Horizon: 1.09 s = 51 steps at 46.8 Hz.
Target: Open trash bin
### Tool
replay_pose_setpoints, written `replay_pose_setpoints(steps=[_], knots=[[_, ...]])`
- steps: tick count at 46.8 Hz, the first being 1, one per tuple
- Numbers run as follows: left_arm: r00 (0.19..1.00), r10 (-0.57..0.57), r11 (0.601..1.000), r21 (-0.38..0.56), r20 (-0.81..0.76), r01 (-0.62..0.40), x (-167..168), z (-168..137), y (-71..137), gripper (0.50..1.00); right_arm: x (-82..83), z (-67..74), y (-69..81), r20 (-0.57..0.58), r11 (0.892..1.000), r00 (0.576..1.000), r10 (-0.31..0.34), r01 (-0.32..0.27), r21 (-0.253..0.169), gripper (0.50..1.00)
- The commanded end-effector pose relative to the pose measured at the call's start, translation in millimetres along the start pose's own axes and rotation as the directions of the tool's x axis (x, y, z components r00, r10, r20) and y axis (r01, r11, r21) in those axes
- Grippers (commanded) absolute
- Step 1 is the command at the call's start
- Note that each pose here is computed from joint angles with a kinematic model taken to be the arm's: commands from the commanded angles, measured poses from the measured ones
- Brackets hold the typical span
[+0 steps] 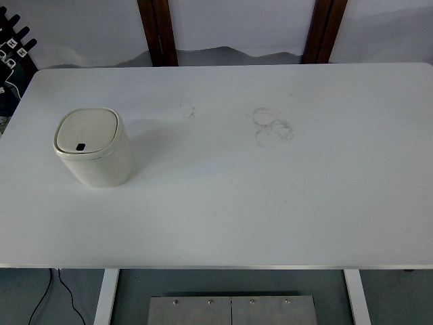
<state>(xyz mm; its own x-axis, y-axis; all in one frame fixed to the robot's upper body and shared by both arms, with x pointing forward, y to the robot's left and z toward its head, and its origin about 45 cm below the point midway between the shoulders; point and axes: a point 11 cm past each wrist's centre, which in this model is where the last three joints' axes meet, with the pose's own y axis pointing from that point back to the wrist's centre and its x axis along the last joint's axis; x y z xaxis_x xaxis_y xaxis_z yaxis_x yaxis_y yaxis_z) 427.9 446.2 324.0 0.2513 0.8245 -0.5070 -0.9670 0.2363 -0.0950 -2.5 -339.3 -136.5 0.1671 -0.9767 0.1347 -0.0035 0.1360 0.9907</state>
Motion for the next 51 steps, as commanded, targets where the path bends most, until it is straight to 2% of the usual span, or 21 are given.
replay_pose_setpoints(steps=[1, 18, 32, 38, 45, 51], knots=[[1.000, -0.002, 1.000, -0.001, 0.000, 0.002, -0.5, 0.6, -0.3, 1.000, 0.1, -0.4, 0.0, 0.000, 1.000, 1.000, 0.000, 0.000, 0.001, 0.995], [1.000, -0.013, 1.000, -0.005, -0.021, 0.013, -5.2, -5.5, -5.3, 1.000, 0.1, -0.4, 0.0, 0.000, 1.000, 1.000, 0.000, 0.000, 0.001, 0.995], [1.000, -0.024, 1.000, -0.013, -0.014, 0.024, -7.5, 1.3, -6.3, 1.000, 0.1, -0.4, 0.0, 0.000, 1.000, 1.000, 0.000, 0.000, 0.001, 0.995], [0.998, -0.059, 0.998, -0.009, -0.017, 0.059, -11.1, 0.4, -6.6, 1.000, 0.1, -0.4, 0.0, 0.000, 1.000, 1.000, 0.000, 0.000, 0.001, 0.995], [0.998, -0.067, 0.998, -0.005, -0.023, 0.067, -11.0, -3.7, -5.5, 1.000, -0.1, 0.5, 0.0, 0.000, 1.000, 1.000, 0.000, 0.000, -0.001, 0.995], [0.997, -0.058, 0.998, -0.002, -0.055, 0.058, -10.8, -18.6, -10.5, 1.000, -0.1, 0.5, 0.0, 0.000, 1.000, 1.000, 0.000, 0.000, -0.001, 0.995]])
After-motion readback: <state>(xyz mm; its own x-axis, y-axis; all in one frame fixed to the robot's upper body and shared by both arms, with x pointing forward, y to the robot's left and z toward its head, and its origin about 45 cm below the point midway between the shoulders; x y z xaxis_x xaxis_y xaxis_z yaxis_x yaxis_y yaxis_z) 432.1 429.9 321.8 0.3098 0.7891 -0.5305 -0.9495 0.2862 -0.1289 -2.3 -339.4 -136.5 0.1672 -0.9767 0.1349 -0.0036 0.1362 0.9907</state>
